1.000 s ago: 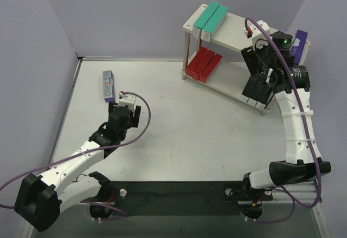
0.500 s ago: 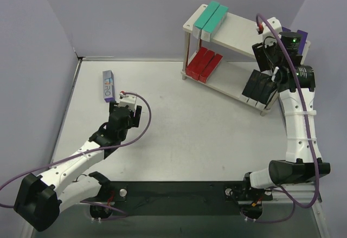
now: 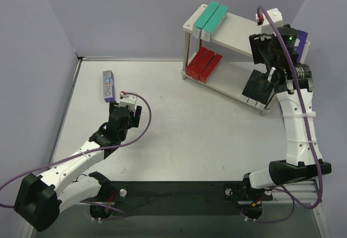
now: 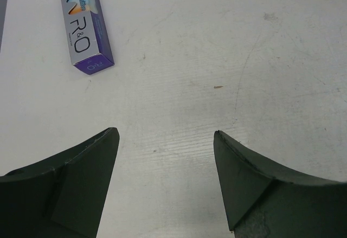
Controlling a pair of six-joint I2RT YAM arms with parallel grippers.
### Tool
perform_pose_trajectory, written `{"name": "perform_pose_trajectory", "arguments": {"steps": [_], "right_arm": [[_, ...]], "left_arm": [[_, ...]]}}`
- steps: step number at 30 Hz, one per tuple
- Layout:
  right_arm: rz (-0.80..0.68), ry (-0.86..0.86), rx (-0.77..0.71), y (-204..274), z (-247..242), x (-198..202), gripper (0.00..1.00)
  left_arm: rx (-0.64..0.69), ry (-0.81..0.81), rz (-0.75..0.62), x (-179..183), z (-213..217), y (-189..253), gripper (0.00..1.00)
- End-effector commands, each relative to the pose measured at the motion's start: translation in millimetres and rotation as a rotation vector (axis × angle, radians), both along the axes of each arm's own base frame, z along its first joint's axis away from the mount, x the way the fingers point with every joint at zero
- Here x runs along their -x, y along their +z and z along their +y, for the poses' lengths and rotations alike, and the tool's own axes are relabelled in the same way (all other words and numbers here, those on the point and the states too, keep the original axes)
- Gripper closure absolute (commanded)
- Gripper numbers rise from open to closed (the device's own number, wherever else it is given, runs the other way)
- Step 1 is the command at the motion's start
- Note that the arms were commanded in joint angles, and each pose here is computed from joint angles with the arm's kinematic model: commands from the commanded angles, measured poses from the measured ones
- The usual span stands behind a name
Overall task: Place and organize the toothpastes onto the shelf
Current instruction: Adjust the toothpaste on the shelf.
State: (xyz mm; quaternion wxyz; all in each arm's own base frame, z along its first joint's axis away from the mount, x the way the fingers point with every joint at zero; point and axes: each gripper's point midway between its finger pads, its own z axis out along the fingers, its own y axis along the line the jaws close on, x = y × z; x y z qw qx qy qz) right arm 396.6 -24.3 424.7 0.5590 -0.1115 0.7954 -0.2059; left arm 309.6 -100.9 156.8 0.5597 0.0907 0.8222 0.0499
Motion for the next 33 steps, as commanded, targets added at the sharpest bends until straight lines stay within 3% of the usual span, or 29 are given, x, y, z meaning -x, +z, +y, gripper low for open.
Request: {"name": "perform_pose_trajectory", "arguments": {"steps": [1,9,21,33], "right_arm": [[-0.099,-0.148,0.036,27,-12,-8,0.40],[-0.111,-0.318,0.110,28,-33,-28,0.44],[-0.064,-0.353,0.141,16,-36,-59,0.46],[0.024,-0.393,0.163,-17,-55,-61,0.56]], "left_arm": [[0.008,0.010,-0.054,-5,0,16,0.19],[-0.013,0.059,-0.069,1,12,26,0.19],[0.018,0.032,-0.099,3,6,35,0.19],[0.007,0.014,-0.080,3,2,27,0.19]]}}
